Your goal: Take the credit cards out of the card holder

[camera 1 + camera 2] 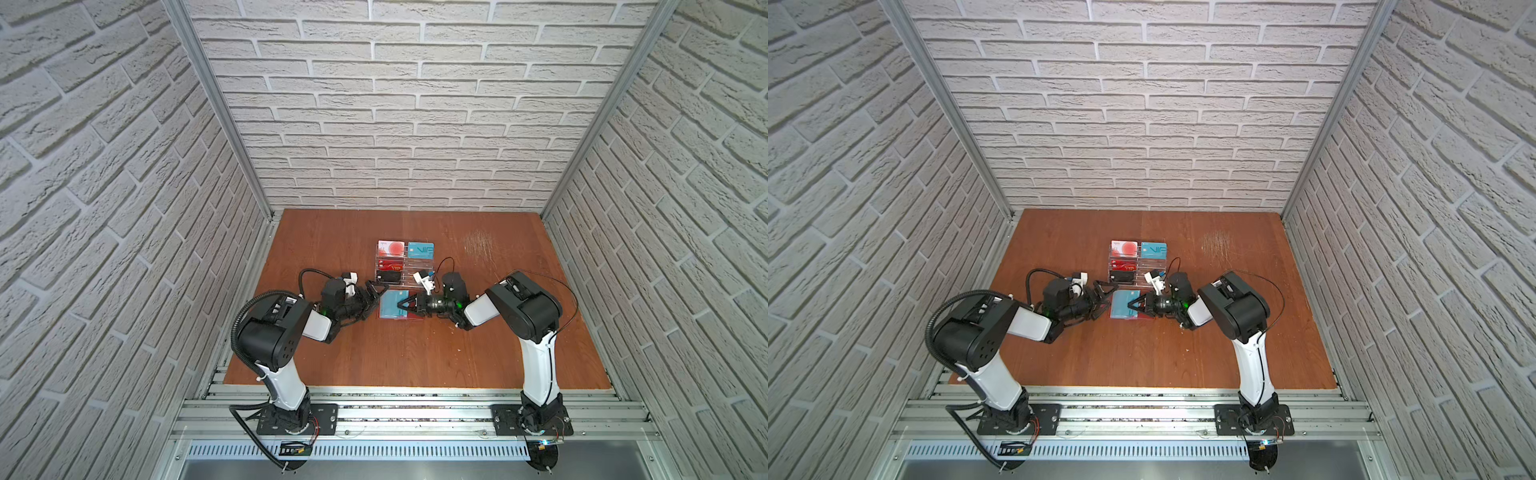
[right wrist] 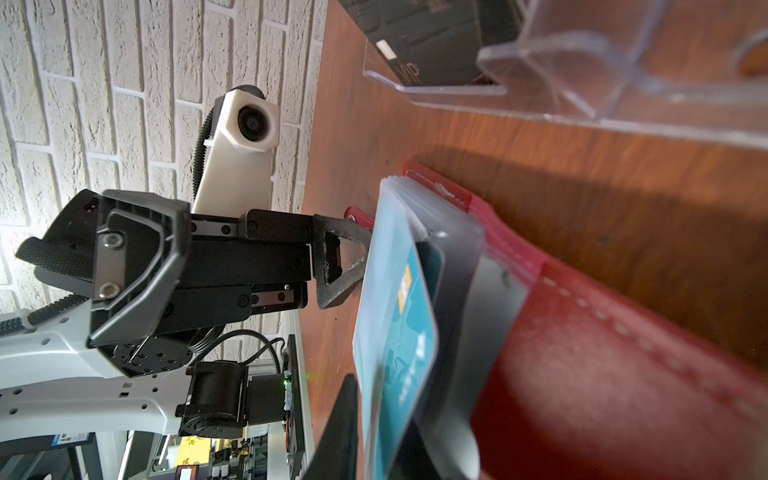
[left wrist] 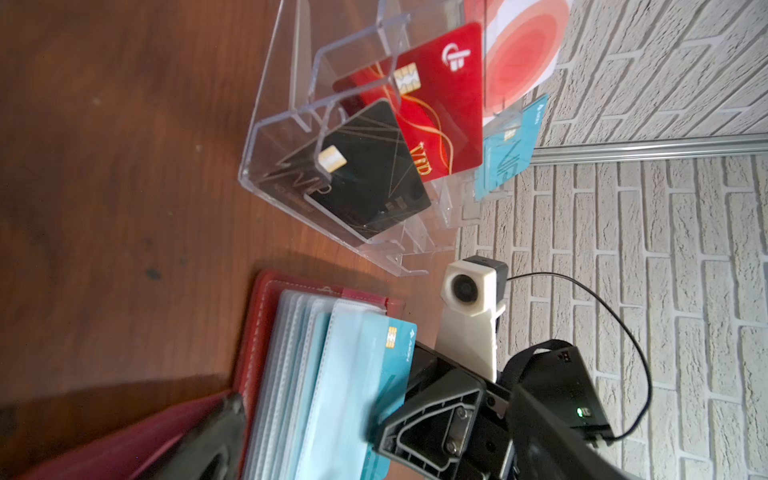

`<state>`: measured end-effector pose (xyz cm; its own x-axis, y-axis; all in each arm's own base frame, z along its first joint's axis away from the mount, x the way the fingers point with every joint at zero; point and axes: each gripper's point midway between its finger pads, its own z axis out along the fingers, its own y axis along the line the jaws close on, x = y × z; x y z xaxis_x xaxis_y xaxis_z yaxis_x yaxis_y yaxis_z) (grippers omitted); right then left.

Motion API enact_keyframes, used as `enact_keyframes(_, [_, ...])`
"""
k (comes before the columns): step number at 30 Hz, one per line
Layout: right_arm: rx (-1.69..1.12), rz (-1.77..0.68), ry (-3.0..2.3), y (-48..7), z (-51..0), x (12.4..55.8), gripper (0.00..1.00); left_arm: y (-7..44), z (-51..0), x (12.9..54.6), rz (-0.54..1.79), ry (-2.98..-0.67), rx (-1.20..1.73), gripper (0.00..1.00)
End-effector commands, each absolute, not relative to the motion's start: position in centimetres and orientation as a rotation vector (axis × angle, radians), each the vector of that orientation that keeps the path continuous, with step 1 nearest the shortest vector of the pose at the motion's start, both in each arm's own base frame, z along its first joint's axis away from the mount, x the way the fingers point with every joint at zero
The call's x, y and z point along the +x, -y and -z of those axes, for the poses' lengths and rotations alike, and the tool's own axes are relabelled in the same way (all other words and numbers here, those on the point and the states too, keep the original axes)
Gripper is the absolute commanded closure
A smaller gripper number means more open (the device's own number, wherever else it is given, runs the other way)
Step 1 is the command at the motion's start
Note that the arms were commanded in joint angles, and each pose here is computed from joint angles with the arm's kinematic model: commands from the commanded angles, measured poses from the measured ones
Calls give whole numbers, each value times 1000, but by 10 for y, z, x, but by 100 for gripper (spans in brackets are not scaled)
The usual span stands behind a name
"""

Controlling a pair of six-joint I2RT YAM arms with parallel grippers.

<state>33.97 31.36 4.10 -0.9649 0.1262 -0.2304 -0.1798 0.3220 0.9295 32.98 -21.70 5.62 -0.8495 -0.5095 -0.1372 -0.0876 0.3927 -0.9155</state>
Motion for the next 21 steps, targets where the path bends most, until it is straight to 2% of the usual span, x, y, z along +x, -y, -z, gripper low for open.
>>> enact_keyframes(1, [-107, -1671, -2263, -311, -62, 342, 86, 196, 11, 289, 1287, -2516, -722, 2])
enact_keyframes(16, [-96, -1624, -2305, -301, -58, 338, 92, 193, 5, 286, 1270, -2514, -700, 2])
enact_keyframes(21, [-121, -1519, -2364, -289, -61, 335, 94, 192, 6, 285, 1247, -2527, -677, 2])
